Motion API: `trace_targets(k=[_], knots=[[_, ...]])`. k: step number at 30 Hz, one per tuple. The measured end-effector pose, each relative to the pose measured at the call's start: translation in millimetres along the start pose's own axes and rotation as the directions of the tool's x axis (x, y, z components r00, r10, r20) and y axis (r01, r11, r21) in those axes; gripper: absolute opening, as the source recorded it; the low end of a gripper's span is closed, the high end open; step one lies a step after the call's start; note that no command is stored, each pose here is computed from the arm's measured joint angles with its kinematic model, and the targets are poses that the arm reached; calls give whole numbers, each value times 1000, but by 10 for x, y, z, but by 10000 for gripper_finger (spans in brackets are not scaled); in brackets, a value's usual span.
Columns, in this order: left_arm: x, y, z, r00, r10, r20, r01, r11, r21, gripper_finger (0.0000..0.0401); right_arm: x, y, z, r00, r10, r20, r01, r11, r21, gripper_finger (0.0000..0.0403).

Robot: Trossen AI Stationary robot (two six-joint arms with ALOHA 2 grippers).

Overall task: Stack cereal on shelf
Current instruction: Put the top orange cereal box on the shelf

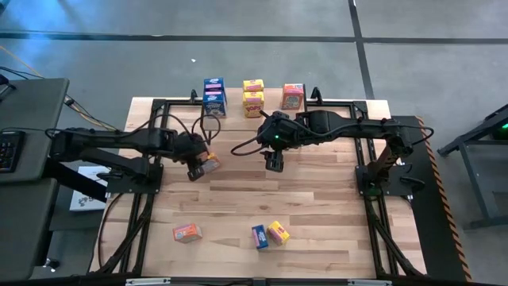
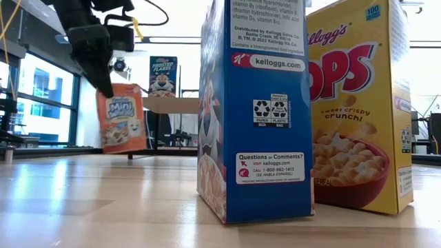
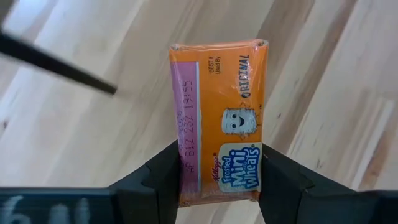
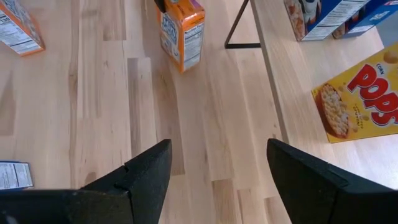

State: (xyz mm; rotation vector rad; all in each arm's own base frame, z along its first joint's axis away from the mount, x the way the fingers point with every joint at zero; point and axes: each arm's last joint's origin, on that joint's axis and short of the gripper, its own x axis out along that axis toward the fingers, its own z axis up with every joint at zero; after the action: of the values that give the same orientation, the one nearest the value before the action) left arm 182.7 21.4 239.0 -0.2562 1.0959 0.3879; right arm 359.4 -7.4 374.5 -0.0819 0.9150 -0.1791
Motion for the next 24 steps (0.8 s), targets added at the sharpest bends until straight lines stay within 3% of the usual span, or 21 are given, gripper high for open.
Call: trace_targets(k=[10, 17, 24], knots=[[-82, -62, 178, 987, -56, 150, 42, 995, 94, 158, 0, 2, -6, 1000, 8, -6, -8, 1000, 25, 259], [-104, -101, 264, 966, -94, 240, 60, 988, 143, 158, 0, 5, -5, 1000, 18, -5, -18, 1000, 25, 288], [-155, -224, 341, 924, -180, 338, 115, 972, 205, 158, -2, 32, 6, 994, 110, 7, -111, 994, 25, 296]])
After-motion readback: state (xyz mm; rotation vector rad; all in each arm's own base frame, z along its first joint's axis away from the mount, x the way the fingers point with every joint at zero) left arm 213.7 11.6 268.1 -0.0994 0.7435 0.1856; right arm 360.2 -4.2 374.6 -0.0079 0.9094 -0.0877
